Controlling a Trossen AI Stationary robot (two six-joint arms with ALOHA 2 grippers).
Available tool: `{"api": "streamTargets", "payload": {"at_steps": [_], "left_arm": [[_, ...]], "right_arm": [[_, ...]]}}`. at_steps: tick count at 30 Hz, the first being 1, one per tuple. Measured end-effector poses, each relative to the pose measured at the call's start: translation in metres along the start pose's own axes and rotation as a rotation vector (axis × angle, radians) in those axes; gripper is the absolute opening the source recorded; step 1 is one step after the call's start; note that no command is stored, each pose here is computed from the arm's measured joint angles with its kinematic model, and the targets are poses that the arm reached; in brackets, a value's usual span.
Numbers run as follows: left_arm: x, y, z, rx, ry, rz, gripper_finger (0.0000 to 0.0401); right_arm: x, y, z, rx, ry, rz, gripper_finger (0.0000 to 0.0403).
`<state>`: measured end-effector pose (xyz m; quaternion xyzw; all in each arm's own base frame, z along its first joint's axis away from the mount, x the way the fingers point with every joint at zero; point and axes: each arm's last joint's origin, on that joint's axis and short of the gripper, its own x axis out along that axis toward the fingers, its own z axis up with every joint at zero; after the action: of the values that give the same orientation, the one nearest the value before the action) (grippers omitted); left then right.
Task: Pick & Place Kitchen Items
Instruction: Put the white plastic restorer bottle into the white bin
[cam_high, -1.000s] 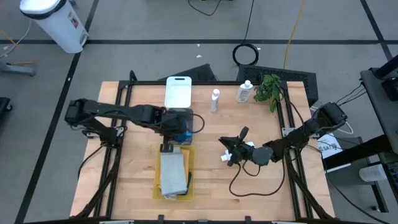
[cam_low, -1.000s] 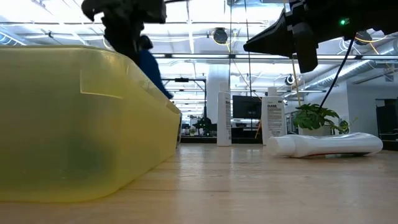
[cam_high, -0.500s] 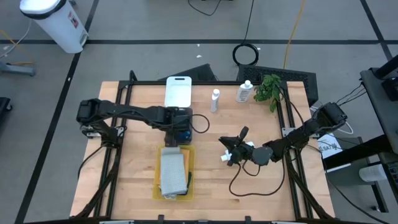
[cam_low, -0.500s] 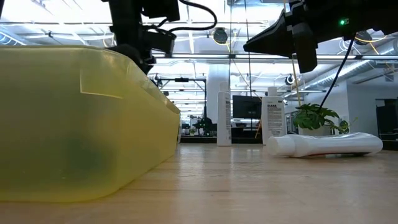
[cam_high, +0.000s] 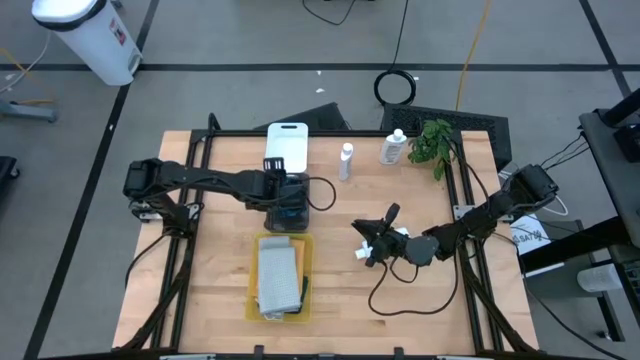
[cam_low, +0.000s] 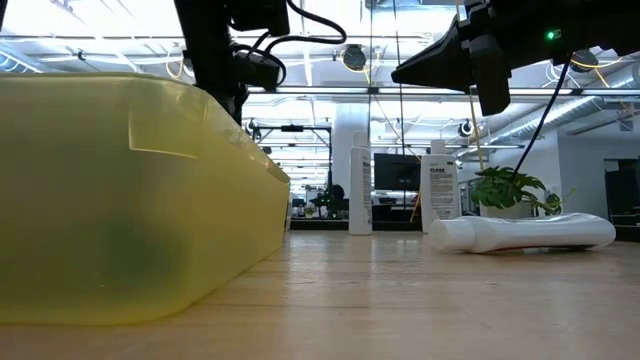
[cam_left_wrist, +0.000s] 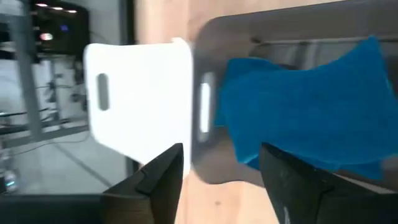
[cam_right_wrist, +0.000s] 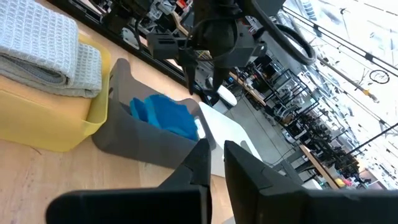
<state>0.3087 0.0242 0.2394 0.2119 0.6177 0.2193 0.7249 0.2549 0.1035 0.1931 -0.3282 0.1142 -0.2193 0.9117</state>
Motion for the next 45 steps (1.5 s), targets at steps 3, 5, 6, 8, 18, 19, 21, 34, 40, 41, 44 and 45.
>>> {"api": "streamTargets", "payload": {"at_steps": [3, 5, 6, 8, 18, 19, 21, 34, 40, 41, 44, 45], "left_arm": [[0.000, 0.001, 0.000, -0.002, 0.003, 0.029, 0.0222], [0.000, 0.001, 0.000, -0.003, 0.003, 0.024, 0.0228], [0.000, 0.001, 0.000, -0.010, 0.002, 0.017, 0.0229], [0.000, 0.000, 0.000, -0.042, -0.002, 0.011, 0.0229], [-0.029, -0.008, 0.000, -0.128, -0.192, -0.200, 0.0230], [-0.034, -0.007, -0.001, -0.135, -0.251, -0.207, 0.0230], [-0.046, -0.005, -0.008, -0.158, -0.372, -0.207, 0.0230], [-0.028, -0.017, -0.116, -0.470, -0.909, -0.193, 0.0230], [-0.014, -0.026, -0.143, -0.592, -1.047, -0.219, 0.0230], [-0.013, -0.027, -0.145, -0.606, -1.054, -0.225, 0.0230], [-0.007, -0.031, -0.149, -0.622, -1.045, -0.237, 0.0230], [-0.006, -0.032, -0.149, -0.621, -1.039, -0.240, 0.0230]], "right_arm": [[0.000, 0.000, 0.000, 0.000, 0.000, 0.000, 0.0020], [0.000, 0.000, 0.000, 0.000, 0.000, 0.000, 0.0020], [0.000, 0.000, 0.000, 0.000, 0.000, 0.000, 0.0020], [0.000, 0.000, 0.000, 0.000, 0.001, 0.000, 0.0020], [0.000, 0.002, -0.003, -0.004, 0.020, 0.009, 0.0008], [0.000, 0.002, -0.003, -0.009, 0.024, 0.011, 0.0007], [-0.002, 0.003, -0.003, -0.010, 0.035, -0.002, 0.0003], [-0.036, -0.017, 0.003, 0.201, 0.014, 0.399, 0.0000], [-0.049, -0.022, -0.009, 0.227, 0.138, 0.537, 0.0034], [-0.051, -0.022, -0.013, 0.218, 0.169, 0.549, 0.0049], [-0.056, -0.021, -0.022, 0.261, 0.282, 0.604, 0.0114], [-0.057, -0.021, -0.027, 0.279, 0.335, 0.619, 0.0138]]}}
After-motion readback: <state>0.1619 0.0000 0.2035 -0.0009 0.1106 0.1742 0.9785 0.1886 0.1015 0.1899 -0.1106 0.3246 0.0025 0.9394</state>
